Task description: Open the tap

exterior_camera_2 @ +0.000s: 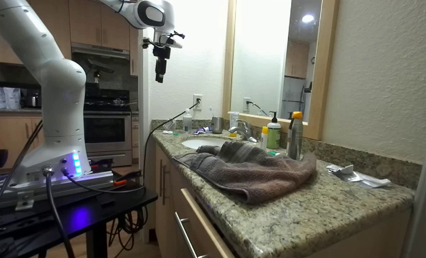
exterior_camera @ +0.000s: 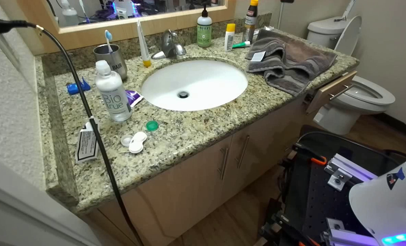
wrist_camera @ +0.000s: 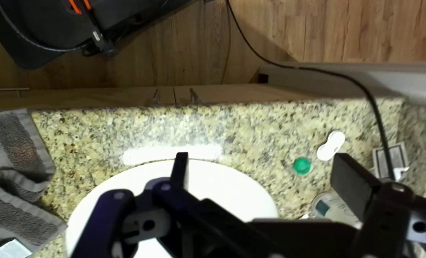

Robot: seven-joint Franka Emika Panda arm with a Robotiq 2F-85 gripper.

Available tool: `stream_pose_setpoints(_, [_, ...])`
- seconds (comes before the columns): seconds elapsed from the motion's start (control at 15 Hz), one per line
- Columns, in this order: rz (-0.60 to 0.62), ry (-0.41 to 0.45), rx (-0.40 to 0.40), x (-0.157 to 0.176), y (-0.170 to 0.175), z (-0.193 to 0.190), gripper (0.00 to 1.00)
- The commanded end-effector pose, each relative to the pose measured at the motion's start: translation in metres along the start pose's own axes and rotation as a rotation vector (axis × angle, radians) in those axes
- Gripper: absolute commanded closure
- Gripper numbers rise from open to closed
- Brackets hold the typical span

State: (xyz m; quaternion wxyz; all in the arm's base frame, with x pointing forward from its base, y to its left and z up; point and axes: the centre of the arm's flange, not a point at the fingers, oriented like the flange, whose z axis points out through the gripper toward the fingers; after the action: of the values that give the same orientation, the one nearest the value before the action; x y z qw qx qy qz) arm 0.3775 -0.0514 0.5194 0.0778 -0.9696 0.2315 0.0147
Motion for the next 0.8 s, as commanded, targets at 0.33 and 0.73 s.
stream_pose_setpoints(0.33, [0.265, 0.050, 0.061, 0.092, 0.009, 0.024, 0.00])
stream_pose_setpoints(0.73, [0.330, 0.044, 0.020, 0.127, 0.007, 0.045, 0.00])
